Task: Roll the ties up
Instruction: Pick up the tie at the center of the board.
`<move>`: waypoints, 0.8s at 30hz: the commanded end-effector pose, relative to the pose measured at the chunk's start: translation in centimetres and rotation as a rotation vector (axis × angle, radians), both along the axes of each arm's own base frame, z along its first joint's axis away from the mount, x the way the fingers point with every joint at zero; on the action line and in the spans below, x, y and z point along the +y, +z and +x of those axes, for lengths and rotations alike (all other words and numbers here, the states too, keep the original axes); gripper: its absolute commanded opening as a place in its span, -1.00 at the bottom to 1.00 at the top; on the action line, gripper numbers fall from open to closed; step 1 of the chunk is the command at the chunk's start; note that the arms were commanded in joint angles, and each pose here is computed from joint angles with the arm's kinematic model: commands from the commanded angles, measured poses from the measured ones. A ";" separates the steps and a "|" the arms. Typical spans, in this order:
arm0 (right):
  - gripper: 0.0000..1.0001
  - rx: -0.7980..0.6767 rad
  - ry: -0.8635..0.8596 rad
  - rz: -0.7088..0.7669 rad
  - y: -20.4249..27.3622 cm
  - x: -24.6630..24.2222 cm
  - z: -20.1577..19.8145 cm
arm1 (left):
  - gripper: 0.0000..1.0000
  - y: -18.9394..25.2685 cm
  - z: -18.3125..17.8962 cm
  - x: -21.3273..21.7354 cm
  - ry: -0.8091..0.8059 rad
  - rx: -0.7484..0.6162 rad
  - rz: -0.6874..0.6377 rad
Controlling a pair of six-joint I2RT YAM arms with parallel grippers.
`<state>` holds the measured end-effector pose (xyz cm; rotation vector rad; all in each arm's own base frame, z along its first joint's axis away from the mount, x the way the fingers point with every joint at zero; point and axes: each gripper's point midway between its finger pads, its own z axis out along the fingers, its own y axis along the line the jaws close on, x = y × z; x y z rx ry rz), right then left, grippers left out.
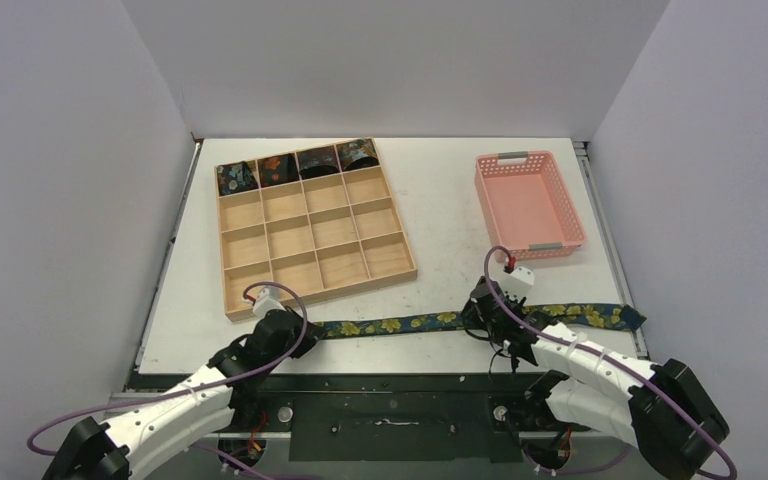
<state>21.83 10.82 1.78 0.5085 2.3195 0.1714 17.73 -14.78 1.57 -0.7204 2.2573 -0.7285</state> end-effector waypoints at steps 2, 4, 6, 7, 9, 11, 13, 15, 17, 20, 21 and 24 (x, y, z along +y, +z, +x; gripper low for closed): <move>0.15 0.058 -0.104 -0.021 -1.2 -2.7 -1.1 | -1.00 -0.1 -0.3 -2.0 -0.110 -0.016 -0.039; 0.20 0.052 -0.144 -0.021 -0.8 -3.4 -0.7 | -1.00 0.0 -0.1 -2.5 -0.123 -0.027 -0.049; 0.22 0.039 -0.178 -0.017 -0.3 -4.1 -0.4 | -1.00 0.2 0.1 -2.8 -0.130 -0.040 -0.059; 0.24 0.029 -0.189 -0.013 0.1 -4.4 -0.1 | -1.00 0.3 0.1 -3.0 -0.136 -0.046 -0.063; 0.27 -0.004 -0.202 -0.016 1.4 -4.8 0.6 | -1.00 0.4 0.1 -3.3 -0.145 -0.058 -0.071; 0.28 -0.059 -0.214 -0.040 3.7 -5.5 1.4 | -1.00 0.6 0.1 -3.7 -0.160 -0.072 -0.074; 0.30 -0.104 -0.219 -0.065 5.8 -6.0 2.1 | -1.00 0.7 0.1 -4.1 -0.173 -0.088 -0.071; 0.31 -0.128 -0.155 -0.072 7.4 -5.3 2.7 | -1.00 0.8 0.0 -4.5 -0.188 -0.099 -0.067; 0.31 -0.130 -0.048 -0.044 8.5 -3.5 3.3 | -1.00 0.9 0.0 -5.1 -0.204 -0.104 -0.062; 0.28 -0.120 0.129 0.049 8.9 0.6 3.1 | -1.00 0.8 -0.3 -6.2 -0.237 -0.106 -0.051; 0.28 -0.125 0.179 0.075 8.9 2.1 2.8 | -1.00 0.7 -0.4 -6.4 -0.244 -0.103 -0.043; 0.27 -0.155 0.334 0.125 9.2 6.9 1.3 | -1.00 0.8 -0.4 -6.8 -0.248 -0.095 -0.029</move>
